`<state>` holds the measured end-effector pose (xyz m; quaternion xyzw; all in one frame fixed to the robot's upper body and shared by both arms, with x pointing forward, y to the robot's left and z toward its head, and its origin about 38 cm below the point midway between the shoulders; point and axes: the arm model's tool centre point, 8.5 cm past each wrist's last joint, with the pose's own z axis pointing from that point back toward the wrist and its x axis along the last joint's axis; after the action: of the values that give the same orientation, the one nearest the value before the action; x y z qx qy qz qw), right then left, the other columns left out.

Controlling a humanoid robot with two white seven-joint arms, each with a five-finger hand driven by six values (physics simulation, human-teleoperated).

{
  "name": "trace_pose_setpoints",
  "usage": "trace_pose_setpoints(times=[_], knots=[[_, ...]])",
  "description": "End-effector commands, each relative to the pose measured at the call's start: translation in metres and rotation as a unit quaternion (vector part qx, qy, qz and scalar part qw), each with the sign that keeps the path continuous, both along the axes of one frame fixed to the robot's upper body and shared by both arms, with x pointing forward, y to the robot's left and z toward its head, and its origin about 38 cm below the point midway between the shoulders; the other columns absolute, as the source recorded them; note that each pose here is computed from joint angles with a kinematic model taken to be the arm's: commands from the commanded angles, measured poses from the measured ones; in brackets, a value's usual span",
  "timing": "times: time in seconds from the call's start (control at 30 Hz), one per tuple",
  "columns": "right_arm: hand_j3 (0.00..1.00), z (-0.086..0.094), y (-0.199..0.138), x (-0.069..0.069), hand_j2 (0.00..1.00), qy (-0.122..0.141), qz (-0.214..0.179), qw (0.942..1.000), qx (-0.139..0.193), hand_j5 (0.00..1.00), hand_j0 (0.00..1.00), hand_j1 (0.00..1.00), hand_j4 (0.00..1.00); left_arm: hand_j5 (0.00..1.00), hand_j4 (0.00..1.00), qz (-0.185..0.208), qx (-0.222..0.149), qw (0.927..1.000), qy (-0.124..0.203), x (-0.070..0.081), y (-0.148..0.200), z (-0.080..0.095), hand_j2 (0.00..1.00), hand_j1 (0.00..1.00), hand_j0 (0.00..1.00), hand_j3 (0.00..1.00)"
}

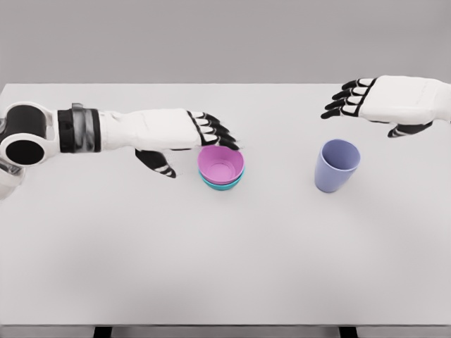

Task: Stacking bowl and cup with both arms

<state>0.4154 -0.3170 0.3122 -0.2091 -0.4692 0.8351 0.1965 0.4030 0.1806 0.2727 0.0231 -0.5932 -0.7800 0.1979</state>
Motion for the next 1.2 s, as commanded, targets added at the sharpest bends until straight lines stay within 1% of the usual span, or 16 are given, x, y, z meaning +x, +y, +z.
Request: trace_pose_setpoints(times=[0.0,0.03,0.07,0.1,0.13,0.17,0.2,0.23,0.27,0.37,0.57,0.8,0.87,1.03,1.17], knots=[[1.0,-0.04,0.014,0.0,1.0,0.054,0.016,0.9984,-0.011,1.0,1.0,1.0,1.0,1.0,1.0,-0.045,-0.123,0.9904,0.044,-0.016,0.045,0.046,1.0,1.0,1.0,1.0],[1.0,-0.044,0.018,0.001,1.0,0.058,0.019,0.998,-0.013,1.0,1.0,1.0,1.0,1.0,1.0,-0.031,-0.15,0.9852,0.078,-0.019,0.062,0.048,1.0,1.0,1.0,1.0],[1.0,-0.046,0.019,0.003,1.0,0.062,0.019,0.9978,-0.013,1.0,1.0,1.0,1.0,1.0,1.0,-0.007,-0.162,0.9813,0.103,-0.021,0.084,0.046,1.0,1.0,1.0,1.0],[1.0,-0.049,0.019,0.003,1.0,0.065,0.019,0.9976,-0.015,1.0,1.0,1.0,1.0,1.0,1.0,0.004,-0.158,0.9811,0.111,-0.023,0.091,0.041,1.0,1.0,1.0,1.0],[1.0,-0.054,0.018,0.003,1.0,0.072,0.018,0.9971,-0.017,1.0,1.0,1.0,1.0,1.0,1.0,0.013,-0.154,0.9799,0.125,-0.026,0.097,0.031,1.0,1.0,1.0,1.0],[1.0,-0.06,0.014,0.005,1.0,0.079,0.009,0.9966,-0.02,1.0,1.0,1.0,1.0,1.0,1.0,0.033,-0.151,0.9773,0.145,-0.026,0.107,0.014,1.0,1.0,1.0,1.0],[1.0,-0.063,0.01,0.006,1.0,0.085,0.003,0.9961,-0.022,1.0,1.0,1.0,1.0,1.0,1.0,0.055,-0.148,0.9748,0.157,-0.022,0.119,0.002,1.0,1.0,1.0,1.0],[1.0,-0.066,0.007,0.007,1.0,0.089,-0.001,0.9957,-0.024,1.0,1.0,1.0,1.0,1.0,1.0,0.073,-0.146,0.9732,0.162,-0.02,0.128,-0.005,1.0,1.0,1.0,1.0],[1.0,-0.068,0.006,0.008,1.0,0.091,-0.004,0.9955,-0.025,1.0,1.0,1.0,1.0,1.0,1.0,0.08,-0.149,0.973,0.157,-0.017,0.132,-0.002,1.0,1.0,1.0,1.0],[1.0,-0.067,0.011,0.012,1.0,0.09,-0.001,0.9958,-0.019,1.0,1.0,1.0,1.0,1.0,1.0,0.084,-0.148,0.972,0.162,-0.018,0.134,-0.007,1.0,1.0,1.0,1.0],[1.0,-0.066,0.018,0.014,1.0,0.087,0.005,0.9961,-0.014,1.0,1.0,1.0,1.0,1.0,1.0,0.096,-0.147,0.9689,0.174,-0.018,0.14,-0.018,1.0,1.0,1.0,1.0],[1.0,-0.07,0.022,0.014,1.0,0.092,0.01,0.9955,-0.018,1.0,1.0,1.0,1.0,1.0,1.0,0.094,-0.15,0.9684,0.176,-0.017,0.138,-0.019,1.0,1.0,1.0,1.0],[1.0,-0.077,0.017,0.016,1.0,0.102,0.002,0.9946,-0.022,1.0,1.0,1.0,1.0,1.0,1.0,0.094,-0.15,0.9681,0.177,-0.017,0.137,-0.02,1.0,1.0,1.0,1.0],[1.0,-0.074,0.019,0.018,1.0,0.098,0.003,0.9949,-0.021,1.0,1.0,1.0,1.0,1.0,1.0,0.093,-0.151,0.968,0.177,-0.017,0.136,-0.021,1.0,1.0,1.0,1.0],[1.0,-0.081,0.019,0.02,1.0,0.107,0.0,0.9941,-0.022,1.0,1.0,1.0,1.0,1.0,1.0,0.092,-0.152,0.968,0.177,-0.017,0.136,-0.021,1.0,1.0,1.0,1.0]])
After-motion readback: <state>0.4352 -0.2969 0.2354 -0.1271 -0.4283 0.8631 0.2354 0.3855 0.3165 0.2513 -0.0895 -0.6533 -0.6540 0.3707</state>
